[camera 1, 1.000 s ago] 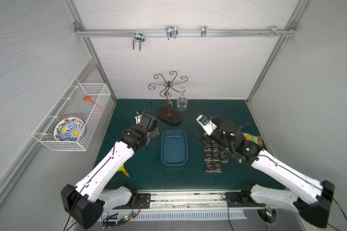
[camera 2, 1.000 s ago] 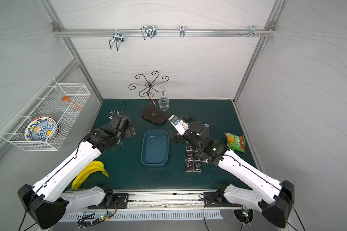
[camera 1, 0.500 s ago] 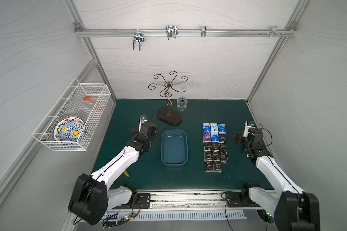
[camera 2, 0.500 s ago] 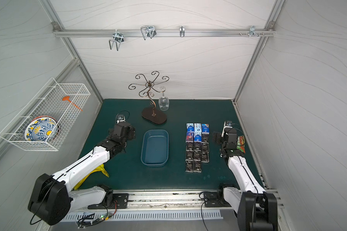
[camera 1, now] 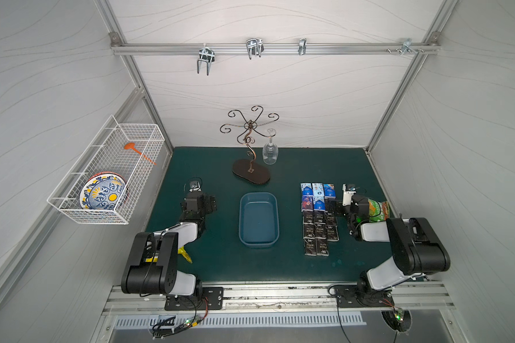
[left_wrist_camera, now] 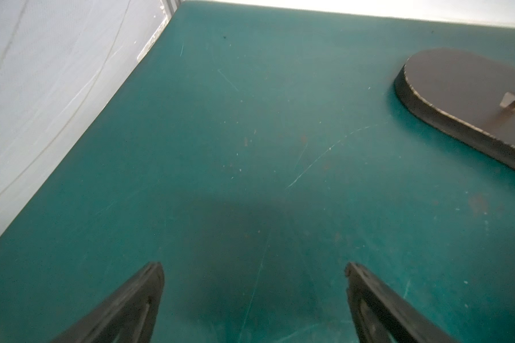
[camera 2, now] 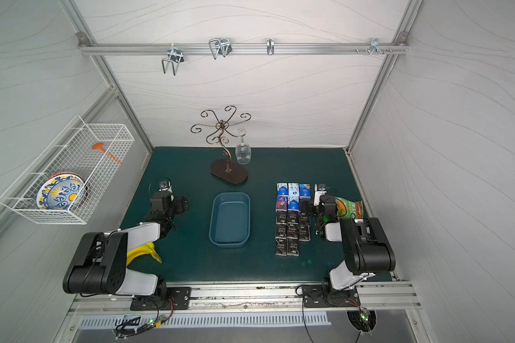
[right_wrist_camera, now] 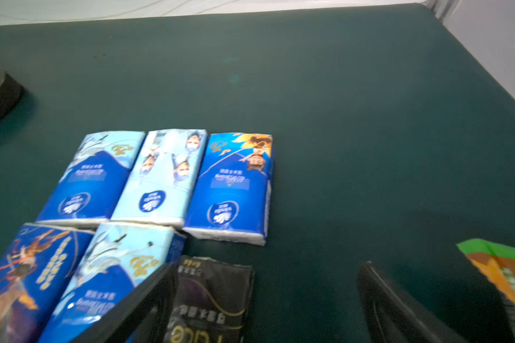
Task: Take the pocket tissues out of the storage box
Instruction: Reset both arms
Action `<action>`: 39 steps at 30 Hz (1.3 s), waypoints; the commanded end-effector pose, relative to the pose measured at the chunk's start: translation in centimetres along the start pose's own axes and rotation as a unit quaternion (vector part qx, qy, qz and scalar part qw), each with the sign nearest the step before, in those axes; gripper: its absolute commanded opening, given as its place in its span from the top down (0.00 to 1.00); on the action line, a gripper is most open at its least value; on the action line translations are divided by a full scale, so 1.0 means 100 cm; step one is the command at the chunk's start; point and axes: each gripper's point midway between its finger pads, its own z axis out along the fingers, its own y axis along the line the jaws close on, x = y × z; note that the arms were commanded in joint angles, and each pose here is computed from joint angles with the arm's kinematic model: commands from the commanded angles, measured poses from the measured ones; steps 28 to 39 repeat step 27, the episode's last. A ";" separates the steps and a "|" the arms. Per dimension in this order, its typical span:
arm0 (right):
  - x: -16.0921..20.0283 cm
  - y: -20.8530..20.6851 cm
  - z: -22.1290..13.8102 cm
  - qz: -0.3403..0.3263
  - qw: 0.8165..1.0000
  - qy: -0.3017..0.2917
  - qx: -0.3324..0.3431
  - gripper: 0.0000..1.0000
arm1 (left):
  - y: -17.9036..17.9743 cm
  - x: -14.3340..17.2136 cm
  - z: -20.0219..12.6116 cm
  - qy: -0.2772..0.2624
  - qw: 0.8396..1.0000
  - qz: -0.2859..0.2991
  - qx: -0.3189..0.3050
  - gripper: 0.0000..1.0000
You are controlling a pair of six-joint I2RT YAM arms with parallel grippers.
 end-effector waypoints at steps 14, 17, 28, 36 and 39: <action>-0.028 -0.015 0.002 -0.001 0.997 -0.041 0.068 0.01 | -0.020 -0.023 0.008 -0.085 0.994 0.000 0.066 0.00; -0.028 -0.015 0.002 -0.002 0.997 -0.042 0.069 0.01 | -0.020 -0.023 0.009 -0.082 0.994 0.000 0.066 0.00; -0.028 -0.015 0.002 -0.002 0.997 -0.042 0.071 0.01 | -0.020 -0.023 0.009 -0.081 0.994 0.000 0.066 0.00; -0.028 -0.015 0.002 -0.002 0.997 -0.042 0.071 0.01 | -0.020 -0.023 0.009 -0.081 0.994 0.000 0.066 0.00; -0.028 -0.015 0.002 -0.002 0.997 -0.042 0.071 0.01 | -0.020 -0.023 0.009 -0.081 0.994 0.000 0.066 0.00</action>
